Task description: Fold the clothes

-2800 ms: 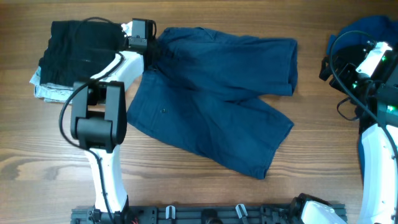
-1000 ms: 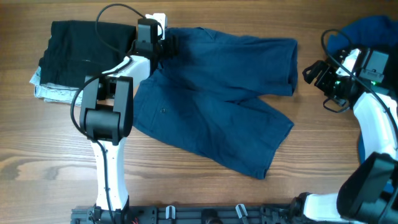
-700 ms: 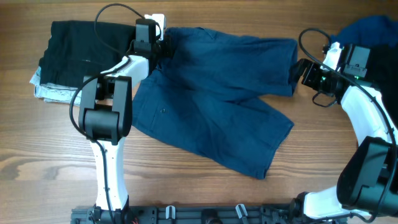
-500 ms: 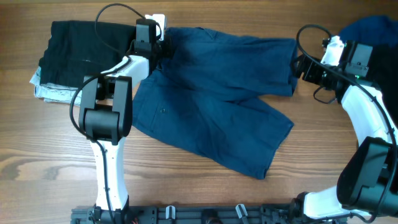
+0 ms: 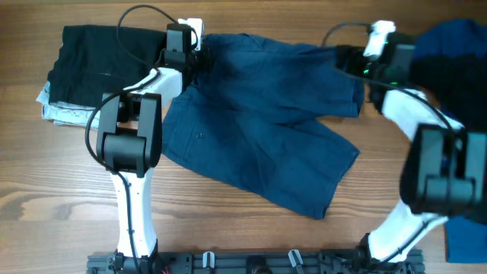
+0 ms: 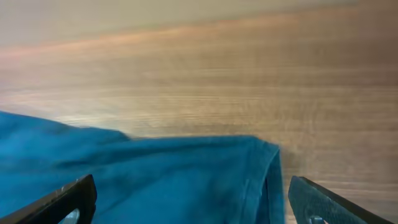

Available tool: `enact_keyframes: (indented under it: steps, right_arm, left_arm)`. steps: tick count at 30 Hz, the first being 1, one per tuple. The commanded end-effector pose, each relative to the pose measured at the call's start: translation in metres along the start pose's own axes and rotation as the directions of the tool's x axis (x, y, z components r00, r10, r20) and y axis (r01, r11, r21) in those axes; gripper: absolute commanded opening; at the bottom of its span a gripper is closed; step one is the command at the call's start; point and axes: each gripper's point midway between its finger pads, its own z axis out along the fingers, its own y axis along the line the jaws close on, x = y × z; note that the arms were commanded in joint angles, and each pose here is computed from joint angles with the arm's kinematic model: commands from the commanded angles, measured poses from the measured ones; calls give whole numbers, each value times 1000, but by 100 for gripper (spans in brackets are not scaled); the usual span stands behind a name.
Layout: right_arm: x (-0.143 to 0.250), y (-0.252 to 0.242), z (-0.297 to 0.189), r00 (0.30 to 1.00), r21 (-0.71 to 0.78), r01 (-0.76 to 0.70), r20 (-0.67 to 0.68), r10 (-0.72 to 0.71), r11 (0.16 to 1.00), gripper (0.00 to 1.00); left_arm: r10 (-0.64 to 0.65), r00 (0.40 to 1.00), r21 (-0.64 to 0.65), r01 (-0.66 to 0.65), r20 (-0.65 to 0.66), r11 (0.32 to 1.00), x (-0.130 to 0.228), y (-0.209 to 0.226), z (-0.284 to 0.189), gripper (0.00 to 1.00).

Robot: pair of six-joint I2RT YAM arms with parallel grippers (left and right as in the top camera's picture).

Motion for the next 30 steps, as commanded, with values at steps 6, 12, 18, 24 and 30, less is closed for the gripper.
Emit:
enact_keyframes:
  steps: [6,12,18,24,30]
  right_arm:
    - [18,-47,30,999,220,47,-5,-48,974,100]
    - [19,-29,34,1000,119,14,2,-14,993,100]
    - [24,-30,34,999,120,-43,-12,45,992,96]
    - [38,-21,39,987,69,-149,-46,152,986,84]
    - [68,-16,54,978,45,-175,-106,179,984,75]
  left_arm:
    - [0,1000,14,0,23,1000,-15,-5,-10,17]
    - [0,1000,14,0,23,1000,-15,-5,-10,17]
    - [0,1000,14,-1,24,1000,-15,-5,-10,17]
    - [1,1000,13,-1,28,1000,-16,-5,-11,18]
    - [3,999,15,-4,40,1000,-19,-5,-11,19]
